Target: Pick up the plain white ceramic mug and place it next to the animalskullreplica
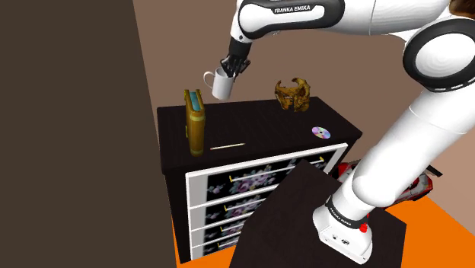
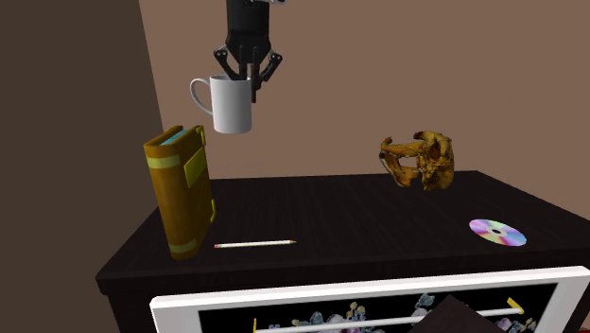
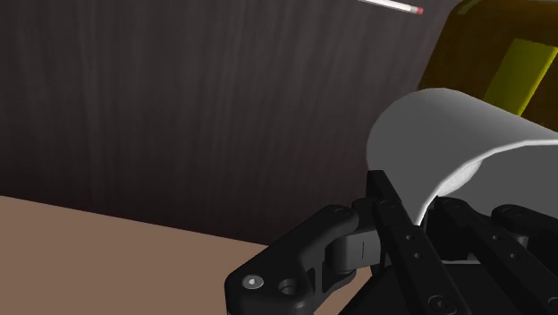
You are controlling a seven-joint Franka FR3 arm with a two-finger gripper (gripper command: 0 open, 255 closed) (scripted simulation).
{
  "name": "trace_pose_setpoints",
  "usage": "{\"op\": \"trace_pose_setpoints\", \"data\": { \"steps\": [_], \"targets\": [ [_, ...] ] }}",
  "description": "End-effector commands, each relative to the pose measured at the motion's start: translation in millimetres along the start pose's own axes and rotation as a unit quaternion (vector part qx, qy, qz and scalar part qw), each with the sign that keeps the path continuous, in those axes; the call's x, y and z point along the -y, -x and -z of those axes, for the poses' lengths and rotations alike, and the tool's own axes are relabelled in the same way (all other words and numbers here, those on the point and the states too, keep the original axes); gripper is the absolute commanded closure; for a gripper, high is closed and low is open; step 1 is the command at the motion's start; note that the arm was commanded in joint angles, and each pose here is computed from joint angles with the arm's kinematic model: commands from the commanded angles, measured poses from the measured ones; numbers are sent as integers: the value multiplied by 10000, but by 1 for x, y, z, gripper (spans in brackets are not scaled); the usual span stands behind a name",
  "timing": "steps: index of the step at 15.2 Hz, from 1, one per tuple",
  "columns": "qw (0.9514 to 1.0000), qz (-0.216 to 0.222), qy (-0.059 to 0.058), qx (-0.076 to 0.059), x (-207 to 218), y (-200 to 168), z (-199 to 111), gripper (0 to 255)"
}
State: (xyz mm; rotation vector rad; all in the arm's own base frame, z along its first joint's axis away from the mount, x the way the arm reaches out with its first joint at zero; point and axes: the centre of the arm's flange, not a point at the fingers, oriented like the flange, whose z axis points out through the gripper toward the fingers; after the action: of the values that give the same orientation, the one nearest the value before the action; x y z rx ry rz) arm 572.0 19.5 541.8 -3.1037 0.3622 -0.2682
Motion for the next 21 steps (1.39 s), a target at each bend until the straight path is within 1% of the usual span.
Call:
{"op": "trace_pose_setpoints", "data": {
  "steps": [1,21],
  "targets": [
    [10000,0,1,2,-13,0,5,255],
    [10000,0,1,2,-277,15,15,255]
  ]
}}
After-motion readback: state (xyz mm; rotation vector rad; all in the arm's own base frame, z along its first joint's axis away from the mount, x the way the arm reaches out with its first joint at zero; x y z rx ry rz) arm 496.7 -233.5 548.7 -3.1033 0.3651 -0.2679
